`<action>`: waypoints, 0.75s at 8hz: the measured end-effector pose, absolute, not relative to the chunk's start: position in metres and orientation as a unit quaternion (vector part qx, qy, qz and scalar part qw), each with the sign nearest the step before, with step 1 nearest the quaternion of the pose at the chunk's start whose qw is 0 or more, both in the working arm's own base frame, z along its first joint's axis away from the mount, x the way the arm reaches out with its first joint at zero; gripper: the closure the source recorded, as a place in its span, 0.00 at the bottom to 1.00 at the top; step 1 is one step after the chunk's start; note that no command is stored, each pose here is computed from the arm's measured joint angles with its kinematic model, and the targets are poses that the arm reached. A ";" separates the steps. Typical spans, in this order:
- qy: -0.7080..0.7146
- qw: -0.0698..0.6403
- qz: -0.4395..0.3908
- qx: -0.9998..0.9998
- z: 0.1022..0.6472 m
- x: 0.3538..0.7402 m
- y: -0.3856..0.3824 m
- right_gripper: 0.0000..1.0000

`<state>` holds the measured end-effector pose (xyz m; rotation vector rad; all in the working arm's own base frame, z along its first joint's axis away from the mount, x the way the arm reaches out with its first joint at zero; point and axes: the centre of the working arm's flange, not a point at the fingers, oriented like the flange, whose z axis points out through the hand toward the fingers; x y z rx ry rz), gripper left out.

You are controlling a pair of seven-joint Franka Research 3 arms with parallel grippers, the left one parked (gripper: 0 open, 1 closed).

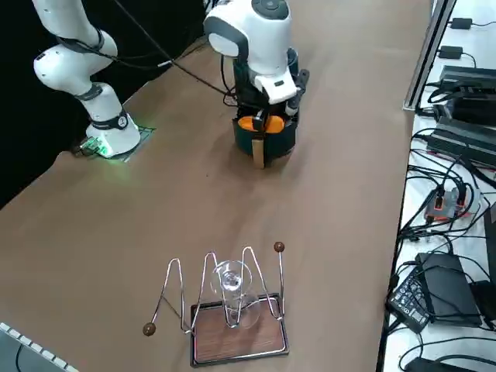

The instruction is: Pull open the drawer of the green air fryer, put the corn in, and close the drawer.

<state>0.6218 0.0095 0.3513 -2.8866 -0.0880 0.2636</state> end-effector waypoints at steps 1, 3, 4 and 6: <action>-0.041 0.124 0.099 -0.986 0.349 0.620 0.022 0.43; -0.056 0.130 0.112 -0.984 0.344 0.616 0.041 0.43; -0.062 0.133 0.117 -0.982 0.340 0.615 0.049 0.43; -0.071 0.135 0.128 -0.980 0.329 0.613 0.061 0.43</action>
